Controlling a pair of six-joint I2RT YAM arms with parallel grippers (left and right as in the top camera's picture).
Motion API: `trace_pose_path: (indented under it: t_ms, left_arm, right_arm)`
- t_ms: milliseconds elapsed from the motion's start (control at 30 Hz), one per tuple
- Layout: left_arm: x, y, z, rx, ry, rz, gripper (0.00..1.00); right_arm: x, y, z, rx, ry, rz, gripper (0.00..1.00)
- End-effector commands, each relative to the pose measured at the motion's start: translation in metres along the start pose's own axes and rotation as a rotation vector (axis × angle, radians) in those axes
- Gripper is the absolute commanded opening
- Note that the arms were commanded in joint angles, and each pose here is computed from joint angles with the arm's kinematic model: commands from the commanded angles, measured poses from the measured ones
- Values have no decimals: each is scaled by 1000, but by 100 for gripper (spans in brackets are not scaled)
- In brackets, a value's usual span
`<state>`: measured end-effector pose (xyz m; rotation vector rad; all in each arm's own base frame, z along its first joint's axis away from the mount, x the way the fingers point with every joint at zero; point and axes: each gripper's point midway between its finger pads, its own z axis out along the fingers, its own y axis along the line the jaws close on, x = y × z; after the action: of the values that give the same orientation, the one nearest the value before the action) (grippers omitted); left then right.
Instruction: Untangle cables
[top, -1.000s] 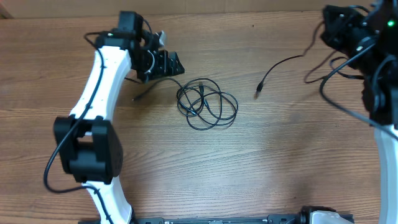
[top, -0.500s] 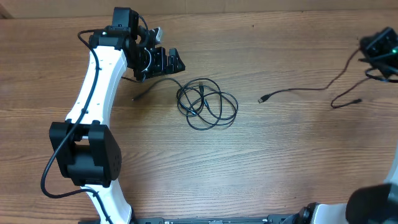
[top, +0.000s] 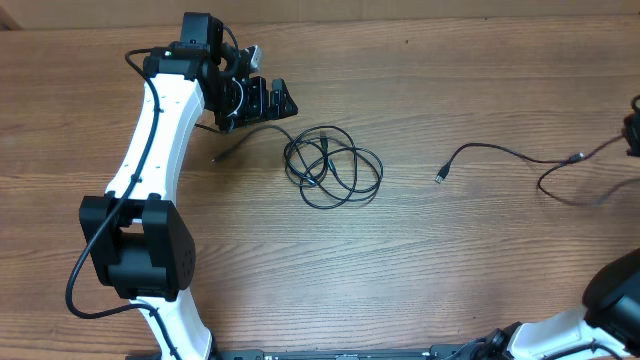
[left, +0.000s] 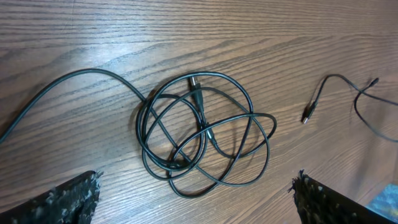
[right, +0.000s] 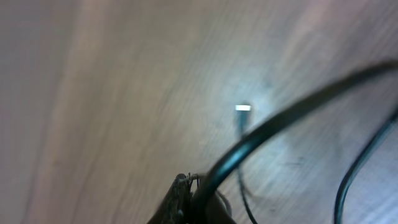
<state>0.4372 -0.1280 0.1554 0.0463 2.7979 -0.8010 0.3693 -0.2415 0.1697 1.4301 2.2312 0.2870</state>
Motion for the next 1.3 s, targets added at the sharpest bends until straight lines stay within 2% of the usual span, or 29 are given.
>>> trace_pose_path:
  t_ms: [0, 167, 200, 300, 433, 600, 667, 767, 800, 833, 867, 1000, 1267]
  left_arm:
    - [-1, -3, -4, 11, -5, 0, 100]
    - [2, 5, -4, -37, 5, -10, 100]
    - [3, 7, -4, -48, 7, -11, 100]
    - [4, 8, -4, -55, 10, -14, 100]
    - [5, 9, -4, -56, 16, -16, 100]
    - [5, 9, -4, -56, 16, -9, 100]
    - [5, 9, -4, -56, 16, -9, 100]
    - [5, 8, -4, -55, 16, -9, 100]
    - [5, 8, -4, -55, 16, -9, 100]
    - [5, 9, -4, -56, 16, -9, 100]
    - [5, 9, -4, -56, 16, -9, 100]
    - [4, 13, -4, -83, 12, -8, 100]
    - [4, 20, -4, -120, 9, -11, 100]
  right_arm:
    - [-8, -18, 8, 44, 7, 52, 4]
    - [-7, -27, 16, 63, 30, 71, 4]
    - [-7, -27, 16, 63, 30, 71, 6]
    - [-4, -26, 16, 65, 37, 68, 53]
    - [-2, -27, 16, 71, 47, 70, 75]
    - [3, -29, 16, 81, 65, 75, 87]
    - [6, -30, 16, 85, 75, 76, 88]
    - [12, -25, 17, 87, 92, 63, 86]
    - [16, -23, 17, 88, 100, 58, 83]
    - [19, -21, 18, 88, 111, 52, 76]
    - [24, -16, 19, 76, 127, 41, 65]
    - [46, 9, 22, 13, 193, -23, 6]
    - [108, 53, 31, 1, 311, -212, 4]
